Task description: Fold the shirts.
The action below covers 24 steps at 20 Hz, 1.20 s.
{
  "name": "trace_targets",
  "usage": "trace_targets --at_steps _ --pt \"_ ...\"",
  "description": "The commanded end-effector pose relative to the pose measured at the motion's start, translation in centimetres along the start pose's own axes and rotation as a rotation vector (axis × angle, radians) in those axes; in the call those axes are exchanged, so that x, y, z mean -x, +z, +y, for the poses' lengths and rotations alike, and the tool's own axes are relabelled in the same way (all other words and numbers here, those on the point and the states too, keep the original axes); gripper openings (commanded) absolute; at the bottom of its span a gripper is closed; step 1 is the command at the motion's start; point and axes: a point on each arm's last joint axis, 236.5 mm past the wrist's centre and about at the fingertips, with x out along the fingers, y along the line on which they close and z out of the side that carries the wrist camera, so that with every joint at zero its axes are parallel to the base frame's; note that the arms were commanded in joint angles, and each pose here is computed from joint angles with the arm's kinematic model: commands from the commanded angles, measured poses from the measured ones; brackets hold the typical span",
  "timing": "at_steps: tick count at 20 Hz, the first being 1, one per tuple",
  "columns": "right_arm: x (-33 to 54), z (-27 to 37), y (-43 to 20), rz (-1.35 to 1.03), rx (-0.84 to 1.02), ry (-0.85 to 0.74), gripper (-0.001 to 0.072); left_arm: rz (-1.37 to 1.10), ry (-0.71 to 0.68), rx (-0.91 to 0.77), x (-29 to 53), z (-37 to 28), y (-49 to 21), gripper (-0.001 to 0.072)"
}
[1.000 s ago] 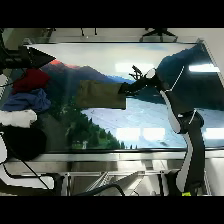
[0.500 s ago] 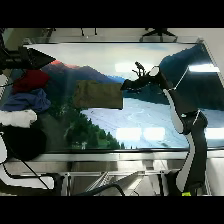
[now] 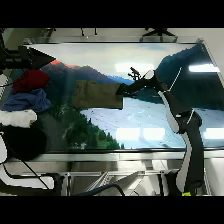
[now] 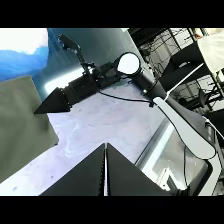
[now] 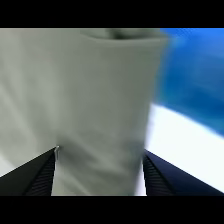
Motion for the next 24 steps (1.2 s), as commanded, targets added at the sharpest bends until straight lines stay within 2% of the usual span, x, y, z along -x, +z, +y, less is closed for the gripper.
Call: trace_targets --at_steps 1,4,5,9,13,16,20,24 --pt "-2.4 1.9 -1.4 0.039 0.012 0.047 0.0566 -0.001 0.001 0.001 0.0 0.0 0.0 0.0013" --pt "-2.3 3.9 -0.5 0.0 0.046 0.125 0.0108 0.003 -0.001 0.001 0.0 0.0 -0.1 0.0013" --pt "-1.8 4.7 0.2 -0.028 0.044 0.166 0.0019 0.011 -0.005 0.001 0.0 -0.1 -0.3 0.0013" --pt "4.6 3.3 4.9 -0.193 -0.032 0.181 0.0018 0.04 -0.019 0.001 0.0 -0.4 -1.0 0.0013" --pt "17.0 -1.9 7.7 -0.335 -0.142 0.174 0.0017 0.045 -0.021 0.001 0.0 -0.5 -1.1 0.0013" --pt "26.9 -9.0 7.3 -0.478 -0.262 -0.002 0.0017 0.06 -0.028 0.001 0.0 -0.6 -1.4 0.0012" --pt "40.1 -20.6 -0.6 -0.655 -0.507 -0.394 0.0017 0.064 -0.03 0.001 0.0 -0.7 -1.5 0.0013" --pt "47.0 -27.4 -11.9 -0.848 -0.744 -0.529 0.0017 0.073 -0.038 -0.004 -0.6 -1.1 -1.6 0.0013"
